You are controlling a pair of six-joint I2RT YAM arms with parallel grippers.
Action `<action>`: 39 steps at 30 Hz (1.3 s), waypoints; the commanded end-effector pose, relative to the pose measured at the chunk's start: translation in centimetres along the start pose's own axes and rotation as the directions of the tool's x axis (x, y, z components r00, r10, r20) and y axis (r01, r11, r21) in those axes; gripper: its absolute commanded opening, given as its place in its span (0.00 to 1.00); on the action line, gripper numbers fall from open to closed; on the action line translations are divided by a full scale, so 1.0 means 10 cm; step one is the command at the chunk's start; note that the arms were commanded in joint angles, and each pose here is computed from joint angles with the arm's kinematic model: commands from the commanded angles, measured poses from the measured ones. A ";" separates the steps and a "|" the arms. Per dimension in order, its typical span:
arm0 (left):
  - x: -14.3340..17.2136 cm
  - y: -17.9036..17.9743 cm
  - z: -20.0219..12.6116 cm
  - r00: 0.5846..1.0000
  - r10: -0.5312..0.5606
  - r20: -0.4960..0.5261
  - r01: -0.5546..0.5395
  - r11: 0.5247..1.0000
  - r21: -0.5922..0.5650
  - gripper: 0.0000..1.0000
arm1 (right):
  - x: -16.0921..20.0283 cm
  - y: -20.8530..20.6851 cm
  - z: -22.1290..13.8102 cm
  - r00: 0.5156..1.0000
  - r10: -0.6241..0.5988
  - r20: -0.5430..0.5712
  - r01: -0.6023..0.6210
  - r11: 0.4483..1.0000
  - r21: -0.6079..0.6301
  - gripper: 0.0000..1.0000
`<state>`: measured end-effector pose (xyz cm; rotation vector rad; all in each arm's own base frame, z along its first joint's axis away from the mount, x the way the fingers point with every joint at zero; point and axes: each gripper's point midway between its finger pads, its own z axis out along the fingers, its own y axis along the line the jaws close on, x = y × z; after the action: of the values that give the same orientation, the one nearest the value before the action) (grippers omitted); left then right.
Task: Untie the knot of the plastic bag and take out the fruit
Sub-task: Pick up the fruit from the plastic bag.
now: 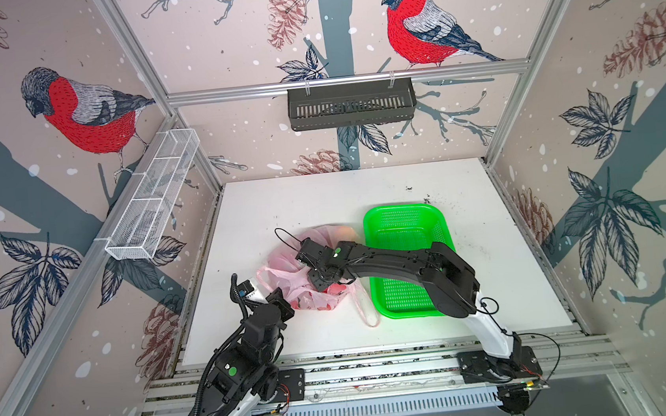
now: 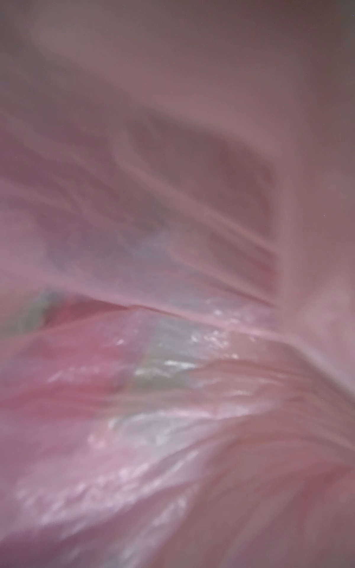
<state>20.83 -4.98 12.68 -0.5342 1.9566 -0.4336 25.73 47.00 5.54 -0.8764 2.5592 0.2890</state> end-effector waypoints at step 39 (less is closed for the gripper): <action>-0.20 -0.12 -0.02 0.999 0.007 0.051 -0.007 1.000 0.006 0.00 | -0.44 -1.58 -1.68 0.905 0.273 0.327 -0.302 0.953 0.039 0.25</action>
<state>21.32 -4.91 13.83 -0.5243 1.9420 -0.4051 31.85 33.63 21.45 -0.4376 2.3898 0.3964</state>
